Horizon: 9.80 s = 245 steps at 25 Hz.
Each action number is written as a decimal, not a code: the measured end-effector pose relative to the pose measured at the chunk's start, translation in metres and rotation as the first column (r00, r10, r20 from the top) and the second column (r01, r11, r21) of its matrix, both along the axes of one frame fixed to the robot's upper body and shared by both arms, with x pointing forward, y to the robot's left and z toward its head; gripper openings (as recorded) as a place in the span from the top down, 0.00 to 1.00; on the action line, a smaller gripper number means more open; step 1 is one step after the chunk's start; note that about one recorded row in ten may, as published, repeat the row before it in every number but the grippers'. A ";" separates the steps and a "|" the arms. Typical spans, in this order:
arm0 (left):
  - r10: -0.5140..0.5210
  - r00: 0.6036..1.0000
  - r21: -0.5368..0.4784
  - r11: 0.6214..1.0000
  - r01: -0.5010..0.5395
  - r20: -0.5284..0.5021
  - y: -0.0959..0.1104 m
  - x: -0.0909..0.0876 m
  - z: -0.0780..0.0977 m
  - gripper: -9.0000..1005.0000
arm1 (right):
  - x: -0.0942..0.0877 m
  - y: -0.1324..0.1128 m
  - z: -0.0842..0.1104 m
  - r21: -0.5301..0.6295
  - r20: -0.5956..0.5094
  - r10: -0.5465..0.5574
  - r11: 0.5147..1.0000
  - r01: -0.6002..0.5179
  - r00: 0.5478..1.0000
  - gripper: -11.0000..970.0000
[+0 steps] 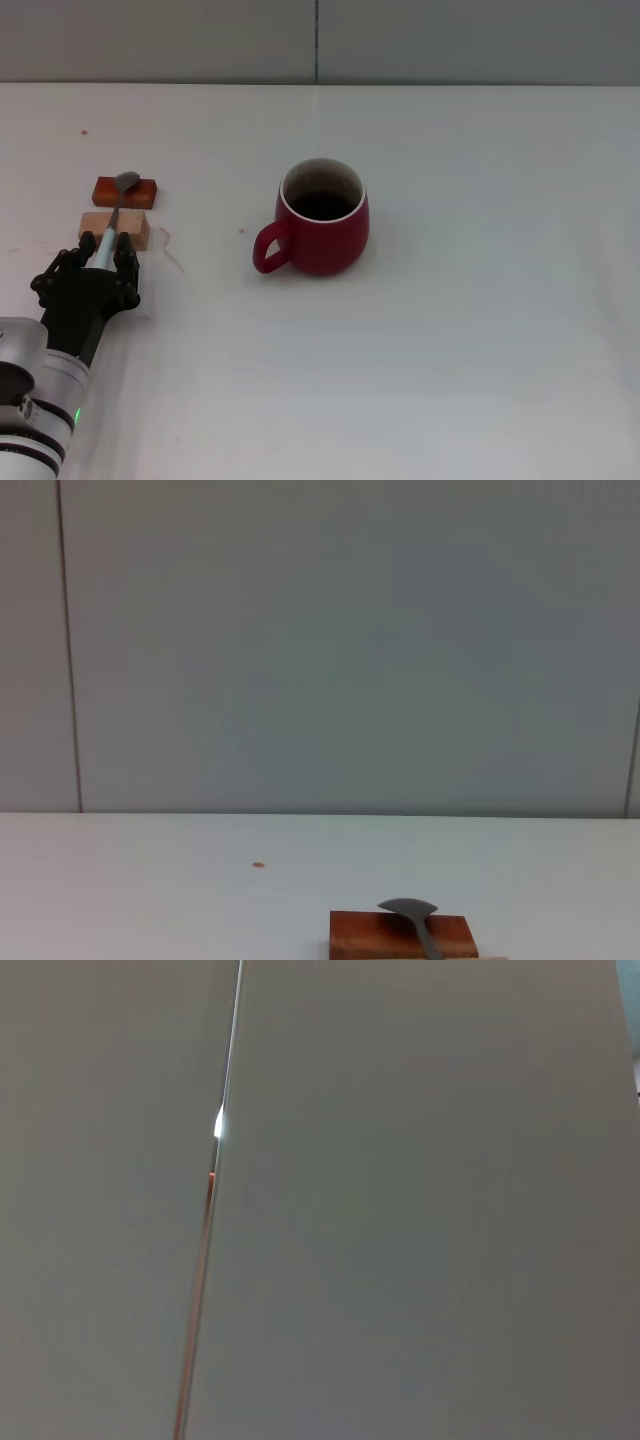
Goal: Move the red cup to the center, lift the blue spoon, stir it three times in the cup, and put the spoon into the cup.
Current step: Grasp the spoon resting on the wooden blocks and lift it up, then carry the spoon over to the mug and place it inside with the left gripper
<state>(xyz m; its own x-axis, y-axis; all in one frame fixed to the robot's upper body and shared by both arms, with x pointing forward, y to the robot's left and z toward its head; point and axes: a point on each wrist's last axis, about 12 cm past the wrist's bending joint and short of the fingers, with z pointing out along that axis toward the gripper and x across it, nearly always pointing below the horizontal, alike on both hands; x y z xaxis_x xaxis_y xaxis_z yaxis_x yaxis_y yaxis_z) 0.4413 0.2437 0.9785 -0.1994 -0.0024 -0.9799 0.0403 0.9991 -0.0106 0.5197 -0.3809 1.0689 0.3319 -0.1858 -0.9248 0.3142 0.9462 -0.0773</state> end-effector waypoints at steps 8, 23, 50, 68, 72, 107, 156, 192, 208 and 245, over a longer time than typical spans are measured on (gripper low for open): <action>-0.002 1.000 0.000 1.000 0.002 -0.003 -0.001 0.000 0.000 0.69 | 0.000 0.001 0.000 -0.001 0.003 0.001 1.000 -0.001 1.000 0.40; -0.009 1.000 0.000 1.000 0.009 0.000 -0.002 0.001 0.000 0.74 | -0.001 0.000 0.000 -0.002 0.004 0.001 1.000 -0.001 1.000 0.40; -0.005 1.000 0.006 1.000 0.005 0.004 0.000 0.000 0.000 0.78 | -0.001 0.000 0.000 -0.005 0.002 0.003 1.000 -0.003 1.000 0.40; -0.006 1.000 0.005 1.000 0.006 -0.001 -0.001 0.000 -0.001 0.79 | -0.001 0.001 0.000 -0.003 0.002 0.005 1.000 -0.005 1.000 0.40; -0.006 1.000 0.006 1.000 0.006 -0.001 -0.001 0.000 -0.001 0.79 | -0.001 0.001 0.000 -0.003 0.002 0.005 1.000 -0.005 1.000 0.40; -0.040 0.998 -0.044 0.998 0.042 0.038 0.004 0.001 0.002 0.82 | -0.002 0.003 -0.002 0.003 0.001 0.007 1.000 -0.007 1.000 0.40; -0.030 0.999 -0.431 0.901 0.039 0.028 0.033 0.006 0.000 0.82 | -0.007 0.008 -0.004 0.001 0.010 0.014 1.000 -0.014 1.000 0.40; -0.466 0.820 -0.713 0.444 0.542 0.333 0.090 0.035 0.087 0.82 | -0.010 0.014 -0.009 0.015 -0.005 0.018 1.000 -0.018 1.000 0.40; -0.837 0.518 -0.624 0.312 0.716 0.175 0.073 0.077 0.152 0.82 | -0.016 0.015 -0.013 0.016 -0.011 0.023 1.000 -0.023 1.000 0.40; -0.827 0.385 -0.264 0.511 0.818 -0.409 0.005 0.138 0.220 0.83 | -0.032 0.016 -0.022 0.018 -0.037 0.033 0.999 -0.033 0.999 0.40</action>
